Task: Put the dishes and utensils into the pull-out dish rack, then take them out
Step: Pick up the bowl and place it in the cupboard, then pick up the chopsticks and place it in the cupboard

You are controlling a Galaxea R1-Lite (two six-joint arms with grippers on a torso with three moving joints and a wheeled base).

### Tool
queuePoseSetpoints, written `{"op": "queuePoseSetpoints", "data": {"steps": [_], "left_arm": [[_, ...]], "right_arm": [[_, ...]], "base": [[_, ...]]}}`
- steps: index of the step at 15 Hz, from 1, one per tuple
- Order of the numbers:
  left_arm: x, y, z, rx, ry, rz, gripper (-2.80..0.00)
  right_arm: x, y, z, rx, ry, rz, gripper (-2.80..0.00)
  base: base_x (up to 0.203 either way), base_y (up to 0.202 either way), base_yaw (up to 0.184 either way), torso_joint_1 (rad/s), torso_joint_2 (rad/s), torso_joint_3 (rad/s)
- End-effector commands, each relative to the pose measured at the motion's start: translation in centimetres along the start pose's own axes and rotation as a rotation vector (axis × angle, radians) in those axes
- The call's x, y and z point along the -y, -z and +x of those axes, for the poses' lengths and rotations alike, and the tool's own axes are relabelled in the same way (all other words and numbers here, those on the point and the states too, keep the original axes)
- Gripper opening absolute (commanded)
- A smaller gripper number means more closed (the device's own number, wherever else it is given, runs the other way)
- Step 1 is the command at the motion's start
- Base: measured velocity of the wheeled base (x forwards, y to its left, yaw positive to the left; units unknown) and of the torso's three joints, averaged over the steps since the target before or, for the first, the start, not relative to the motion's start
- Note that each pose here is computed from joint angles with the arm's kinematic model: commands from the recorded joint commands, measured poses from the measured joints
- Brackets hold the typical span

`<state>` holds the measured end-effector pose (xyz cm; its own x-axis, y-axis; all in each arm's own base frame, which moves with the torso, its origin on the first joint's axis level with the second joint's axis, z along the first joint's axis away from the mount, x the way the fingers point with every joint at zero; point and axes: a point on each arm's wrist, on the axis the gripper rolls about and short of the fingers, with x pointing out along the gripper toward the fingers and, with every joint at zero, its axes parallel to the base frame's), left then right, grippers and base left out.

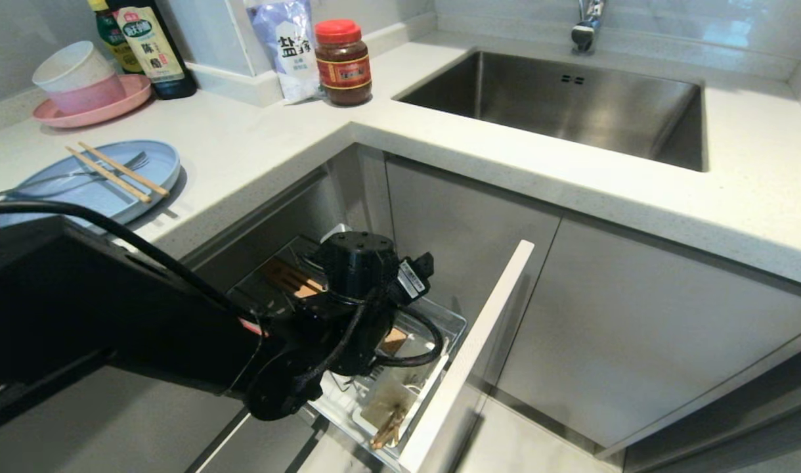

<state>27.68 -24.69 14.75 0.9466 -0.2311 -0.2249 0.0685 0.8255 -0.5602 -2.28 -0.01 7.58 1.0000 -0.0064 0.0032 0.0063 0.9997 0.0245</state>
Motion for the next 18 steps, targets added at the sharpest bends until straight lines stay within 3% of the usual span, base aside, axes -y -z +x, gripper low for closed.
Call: {"op": "queuePoseSetpoints", "data": {"steps": [1, 6, 11, 13, 16, 18], "left_arm": [[0.4, -2.0, -1.9, -0.038, -0.037, 0.045, -2.8], [1.6, -6.0, -5.7, -0.021, -0.006, 0.068, -2.8], [2.0, -10.0, -10.2, 0.006, 0.017, 0.159, -2.8], [2.2, -11.9, -12.0, 0.041, 0.041, 0.153, -2.8], [1.5, -14.0, -15.3, 0.05, -0.014, 0.342, -2.8], [1.2, -16.0, -17.2, 0.078, -0.057, 0.363, -2.8]], "right_arm": [[0.0, 0.0, 0.0, 0.003, 0.0, 0.0, -2.8], [0.0, 0.0, 0.0, 0.003, 0.0, 0.0, -2.8], [0.0, 0.0, 0.0, 0.002, 0.0, 0.0, -2.8], [0.0, 0.0, 0.0, 0.003, 0.0, 0.0, -2.8], [0.0, 0.0, 0.0, 0.003, 0.0, 0.0, -2.8], [0.0, 0.0, 0.0, 0.003, 0.0, 0.0, -2.8]], "base": [[0.0, 0.0, 0.0, 0.0, 0.0, 0.0], [0.0, 0.0, 0.0, 0.0, 0.0, 0.0], [0.0, 0.0, 0.0, 0.0, 0.0, 0.0], [0.0, 0.0, 0.0, 0.0, 0.0, 0.0], [0.0, 0.0, 0.0, 0.0, 0.0, 0.0], [0.0, 0.0, 0.0, 0.0, 0.0, 0.0]]}}
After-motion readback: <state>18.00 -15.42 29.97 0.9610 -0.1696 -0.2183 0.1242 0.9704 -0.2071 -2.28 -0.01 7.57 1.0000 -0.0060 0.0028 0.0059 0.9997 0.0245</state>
